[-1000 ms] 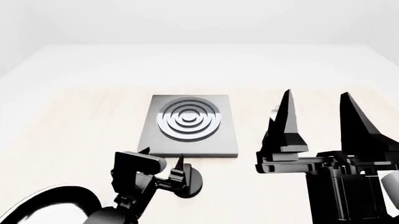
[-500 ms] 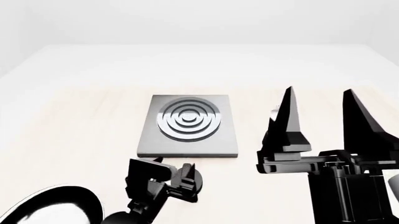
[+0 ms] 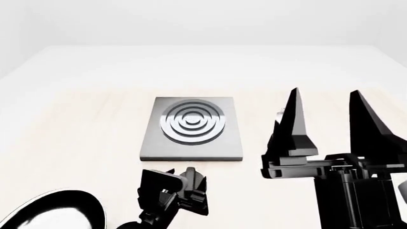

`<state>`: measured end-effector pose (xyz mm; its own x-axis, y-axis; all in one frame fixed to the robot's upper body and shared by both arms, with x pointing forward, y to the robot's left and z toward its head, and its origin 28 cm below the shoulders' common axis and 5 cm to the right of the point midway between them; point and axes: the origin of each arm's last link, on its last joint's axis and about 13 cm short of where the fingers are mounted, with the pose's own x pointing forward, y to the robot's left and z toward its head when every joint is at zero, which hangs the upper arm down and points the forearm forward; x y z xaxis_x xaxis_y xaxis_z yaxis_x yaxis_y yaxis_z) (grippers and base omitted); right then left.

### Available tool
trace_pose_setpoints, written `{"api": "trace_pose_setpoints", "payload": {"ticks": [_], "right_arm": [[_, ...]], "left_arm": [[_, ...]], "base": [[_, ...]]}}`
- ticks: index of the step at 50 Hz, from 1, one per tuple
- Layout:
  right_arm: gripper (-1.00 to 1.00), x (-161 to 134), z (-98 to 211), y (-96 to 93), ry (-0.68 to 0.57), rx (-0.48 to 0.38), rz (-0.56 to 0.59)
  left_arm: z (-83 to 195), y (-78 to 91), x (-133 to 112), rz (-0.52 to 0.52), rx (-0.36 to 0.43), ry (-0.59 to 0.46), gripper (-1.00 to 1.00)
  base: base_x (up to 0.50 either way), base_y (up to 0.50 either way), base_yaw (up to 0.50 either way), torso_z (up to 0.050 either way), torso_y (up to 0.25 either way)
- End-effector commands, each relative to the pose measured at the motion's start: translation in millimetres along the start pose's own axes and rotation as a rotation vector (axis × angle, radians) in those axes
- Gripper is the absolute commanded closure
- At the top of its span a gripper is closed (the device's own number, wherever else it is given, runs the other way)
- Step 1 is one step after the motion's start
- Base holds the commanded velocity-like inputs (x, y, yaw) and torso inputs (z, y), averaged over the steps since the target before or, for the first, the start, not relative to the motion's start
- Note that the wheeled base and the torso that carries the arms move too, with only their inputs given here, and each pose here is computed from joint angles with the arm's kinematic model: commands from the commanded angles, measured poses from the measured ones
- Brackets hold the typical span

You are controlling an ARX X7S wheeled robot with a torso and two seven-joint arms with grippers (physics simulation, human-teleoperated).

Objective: Turn on the stove and put the moka pot on it.

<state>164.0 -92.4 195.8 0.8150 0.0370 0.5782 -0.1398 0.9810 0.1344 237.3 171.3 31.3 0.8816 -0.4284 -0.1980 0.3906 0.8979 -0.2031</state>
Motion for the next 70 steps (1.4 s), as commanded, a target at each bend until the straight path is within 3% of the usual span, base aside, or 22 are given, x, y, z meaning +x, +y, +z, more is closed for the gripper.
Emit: {"api": "trace_pose_setpoints", "payload": {"ticks": [1,70], "right_arm": [[-1.00,-1,0,1.1,0.000,0.005,0.005],[-1.00,-3,1,1.3,-0.003,0.011,0.019]], "left_arm": [[-8,-1.7,3,-0.012,-0.011,0.019,-1.00],[-16,-2.0,15,0.037,-0.024,0.138,-1.00]], "base": [[0.00,0.00,0.00,0.000,0.000],[0.00,0.00,0.00,0.000,0.000]]}}
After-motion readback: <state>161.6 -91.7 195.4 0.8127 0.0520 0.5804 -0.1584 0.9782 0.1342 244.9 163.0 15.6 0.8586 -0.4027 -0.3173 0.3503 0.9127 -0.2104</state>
